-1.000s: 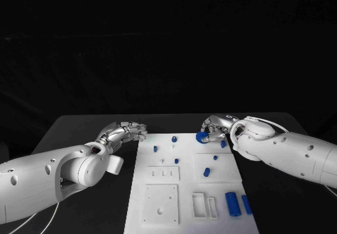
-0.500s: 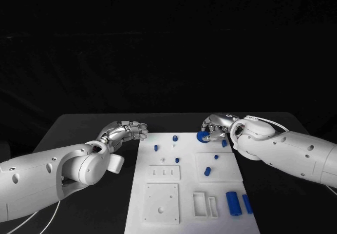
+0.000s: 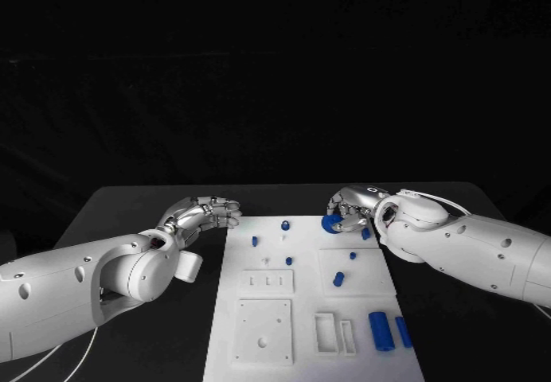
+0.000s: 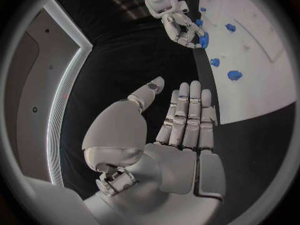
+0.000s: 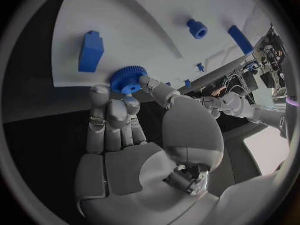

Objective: Assemble the parts on the task board

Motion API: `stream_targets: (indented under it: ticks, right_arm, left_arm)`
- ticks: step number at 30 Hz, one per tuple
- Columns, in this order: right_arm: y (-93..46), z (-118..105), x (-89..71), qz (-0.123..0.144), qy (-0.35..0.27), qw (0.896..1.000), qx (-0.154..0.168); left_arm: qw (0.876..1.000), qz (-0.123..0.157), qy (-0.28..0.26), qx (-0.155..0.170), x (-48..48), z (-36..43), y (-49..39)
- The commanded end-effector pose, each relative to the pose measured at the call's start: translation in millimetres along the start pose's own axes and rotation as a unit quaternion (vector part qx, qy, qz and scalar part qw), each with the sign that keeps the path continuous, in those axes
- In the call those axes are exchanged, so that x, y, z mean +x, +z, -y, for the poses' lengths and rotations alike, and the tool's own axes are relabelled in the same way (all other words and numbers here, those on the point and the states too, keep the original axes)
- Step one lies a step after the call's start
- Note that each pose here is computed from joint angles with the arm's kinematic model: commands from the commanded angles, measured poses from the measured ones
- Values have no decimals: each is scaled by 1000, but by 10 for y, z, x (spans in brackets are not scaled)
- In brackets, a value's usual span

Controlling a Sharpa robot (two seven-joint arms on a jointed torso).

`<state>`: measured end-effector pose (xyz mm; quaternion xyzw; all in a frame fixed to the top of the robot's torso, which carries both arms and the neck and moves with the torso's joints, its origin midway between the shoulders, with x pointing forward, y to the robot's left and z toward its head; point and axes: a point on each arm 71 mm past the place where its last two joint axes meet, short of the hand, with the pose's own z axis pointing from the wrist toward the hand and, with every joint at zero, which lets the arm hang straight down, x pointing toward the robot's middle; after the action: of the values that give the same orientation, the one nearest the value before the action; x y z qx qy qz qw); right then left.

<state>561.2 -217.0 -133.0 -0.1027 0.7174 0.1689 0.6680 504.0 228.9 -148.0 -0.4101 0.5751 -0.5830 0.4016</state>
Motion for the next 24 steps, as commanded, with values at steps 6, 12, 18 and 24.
stream_targets:
  ticks: [6, 12, 18, 24]
  right_arm:
    - [-37, -20, 163, -22, -21, 1000, -9]
    - [-46, -64, 122, 8, -50, 999, -14]
    - [-67, -156, 97, 27, -75, 997, -26]
    - [-101, -241, 86, 31, -77, 996, -34]
  left_arm:
    - [1000, -7, -2, 4, 21, 14, 7]
    - [1000, -7, -2, 4, 29, 13, 12]
    - [1000, -5, -1, 4, 23, 12, 14]
    - [1000, -4, 0, 4, 18, 12, 17]
